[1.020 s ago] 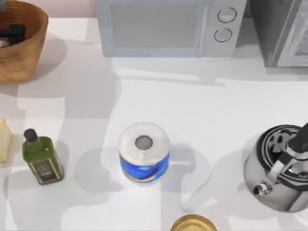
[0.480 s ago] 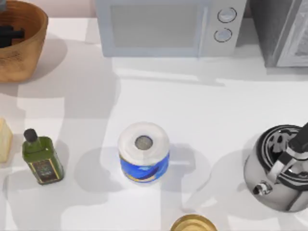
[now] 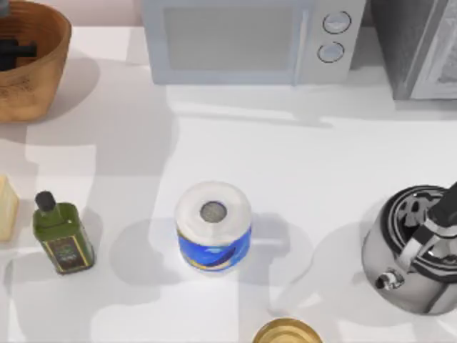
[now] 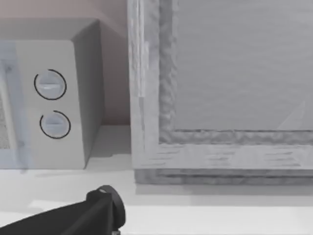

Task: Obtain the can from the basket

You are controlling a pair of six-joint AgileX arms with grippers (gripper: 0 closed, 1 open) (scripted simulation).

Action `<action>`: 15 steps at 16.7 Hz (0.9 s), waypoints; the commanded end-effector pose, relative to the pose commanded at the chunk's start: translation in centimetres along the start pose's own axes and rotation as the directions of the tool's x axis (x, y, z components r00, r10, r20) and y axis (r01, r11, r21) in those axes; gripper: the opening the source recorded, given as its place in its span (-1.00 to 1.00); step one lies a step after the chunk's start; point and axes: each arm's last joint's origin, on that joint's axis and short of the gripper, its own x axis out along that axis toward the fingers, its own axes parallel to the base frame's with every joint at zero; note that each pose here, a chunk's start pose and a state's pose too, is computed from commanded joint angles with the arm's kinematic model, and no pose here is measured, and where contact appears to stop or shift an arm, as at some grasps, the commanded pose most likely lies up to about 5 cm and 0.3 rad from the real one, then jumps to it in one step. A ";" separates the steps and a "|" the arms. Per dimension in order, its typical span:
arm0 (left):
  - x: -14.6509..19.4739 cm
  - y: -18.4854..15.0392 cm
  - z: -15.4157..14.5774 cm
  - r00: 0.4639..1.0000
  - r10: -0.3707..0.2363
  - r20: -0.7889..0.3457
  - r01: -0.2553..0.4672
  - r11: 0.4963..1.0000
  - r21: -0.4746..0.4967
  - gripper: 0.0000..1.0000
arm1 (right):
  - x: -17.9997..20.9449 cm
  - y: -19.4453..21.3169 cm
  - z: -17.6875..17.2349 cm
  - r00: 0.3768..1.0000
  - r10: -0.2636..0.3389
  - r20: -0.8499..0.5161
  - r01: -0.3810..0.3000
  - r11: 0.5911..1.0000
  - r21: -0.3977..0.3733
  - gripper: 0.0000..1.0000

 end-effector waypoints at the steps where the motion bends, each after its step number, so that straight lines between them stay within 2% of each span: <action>1: 0.0 0.0 0.0 1.000 0.000 0.000 0.000 1.000 0.000 -1.00 | 0.0 0.0 0.0 1.000 0.000 0.000 0.000 1.000 0.000 1.00; 3: 0.0 0.0 0.0 1.000 0.000 0.000 0.000 1.000 0.000 -1.00 | 0.0 0.0 0.0 1.000 0.000 0.000 0.000 1.000 0.000 1.00; 4: -1.8 0.1 0.4 0.999 0.014 0.039 -0.014 1.000 0.007 -1.00 | 0.0 0.0 0.0 1.000 0.000 0.000 0.000 1.000 0.000 1.00; 5: -1.8 0.1 0.4 0.999 0.014 0.039 -0.014 1.000 0.007 -1.00 | 0.0 0.0 0.0 1.000 0.000 0.000 0.000 1.000 0.000 1.00; 9: -4.1 -1.1 1.7 0.996 -0.010 0.089 0.008 1.000 0.019 -1.00 | 0.0 0.0 0.0 1.000 0.000 0.000 0.000 1.000 0.000 1.00; 12: -8.9 -3.3 3.4 0.983 -0.050 0.179 0.042 0.998 0.050 -1.00 | 0.0 0.0 0.0 1.000 0.000 0.000 0.000 1.000 0.000 1.00; 15: -16.3 -6.4 4.0 0.948 -0.104 0.300 0.077 0.992 0.100 -1.00 | 0.0 0.0 0.0 1.000 0.000 0.000 0.000 1.000 0.000 1.00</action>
